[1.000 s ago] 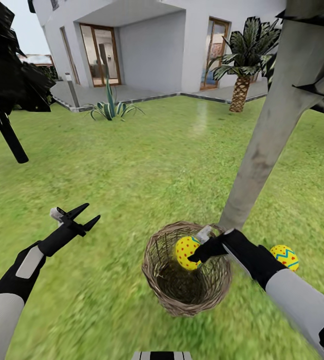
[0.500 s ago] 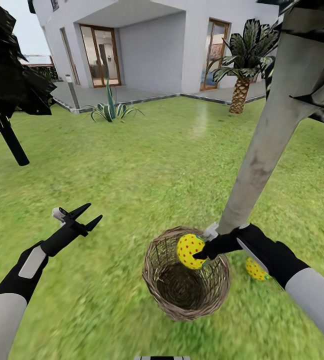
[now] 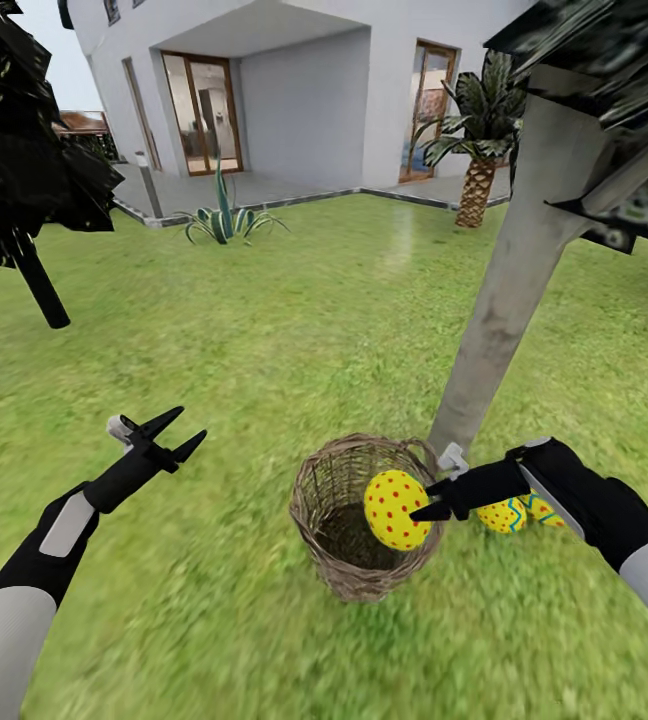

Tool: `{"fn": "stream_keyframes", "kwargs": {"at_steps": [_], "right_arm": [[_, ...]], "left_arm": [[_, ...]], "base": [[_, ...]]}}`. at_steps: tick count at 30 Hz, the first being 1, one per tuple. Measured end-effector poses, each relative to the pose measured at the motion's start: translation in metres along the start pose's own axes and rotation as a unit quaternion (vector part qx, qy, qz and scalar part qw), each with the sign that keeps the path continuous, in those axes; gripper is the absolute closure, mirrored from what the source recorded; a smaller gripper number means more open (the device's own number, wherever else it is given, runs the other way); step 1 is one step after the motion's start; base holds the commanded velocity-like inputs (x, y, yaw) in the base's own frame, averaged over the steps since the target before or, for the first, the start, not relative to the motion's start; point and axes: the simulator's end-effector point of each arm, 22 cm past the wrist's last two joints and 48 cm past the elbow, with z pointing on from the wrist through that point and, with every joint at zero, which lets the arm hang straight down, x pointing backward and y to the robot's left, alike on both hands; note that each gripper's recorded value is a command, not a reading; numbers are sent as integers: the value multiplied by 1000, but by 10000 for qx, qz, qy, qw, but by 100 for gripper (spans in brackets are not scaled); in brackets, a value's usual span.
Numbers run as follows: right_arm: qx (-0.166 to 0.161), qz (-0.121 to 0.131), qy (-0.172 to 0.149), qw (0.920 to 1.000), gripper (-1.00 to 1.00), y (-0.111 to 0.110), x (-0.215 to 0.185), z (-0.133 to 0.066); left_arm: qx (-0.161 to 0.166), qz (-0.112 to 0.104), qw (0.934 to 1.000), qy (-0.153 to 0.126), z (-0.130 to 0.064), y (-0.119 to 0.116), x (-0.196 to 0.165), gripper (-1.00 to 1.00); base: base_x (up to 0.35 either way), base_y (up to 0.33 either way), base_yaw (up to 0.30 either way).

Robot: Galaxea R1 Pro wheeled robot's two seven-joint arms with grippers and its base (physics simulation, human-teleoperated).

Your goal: Take the three Easter eggs out of the wicker basket on the lawn in the garden, then place them on the lawn next to a single tree (choose any tree) so that all three eggs are next to the same tree and none are left in the basket.

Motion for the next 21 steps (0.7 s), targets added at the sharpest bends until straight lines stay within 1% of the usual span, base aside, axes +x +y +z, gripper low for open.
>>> {"fn": "stream_keyframes", "kwargs": {"at_steps": [3, 6, 9, 13, 16, 21], "right_arm": [[84, 133, -343, 9993, 100, -9, -16, -17], [147, 281, -539, 9980, 100, -17, -21, -28], [151, 298, -579, 9978, 100, -17, -22, -30], [146, 280, -597, 9977, 100, -15, -24, -30], [154, 267, -606, 9977, 100, -14, -25, -32], [167, 244, -621, 9976, 100, -13, -27, -34]], "left_arm": [[71, 46, 10000, -48, 0, -7, -4, -100], [220, 52, 9997, -88, 0, -14, -5, -100], [420, 1, 9991, -67, 8, -20, 3, -100], [564, -75, 9984, -24, 20, -23, 15, -100], [663, -203, 9976, 24, 34, -22, 31, -100], [698, -228, 9973, 36, 38, -25, 35, -100]], "base": [[-24, 0, -103], [-3, 0, -194], [0, -59, -206], [0, -268, -208], [0, -293, -208], [0, -294, -208]]}}
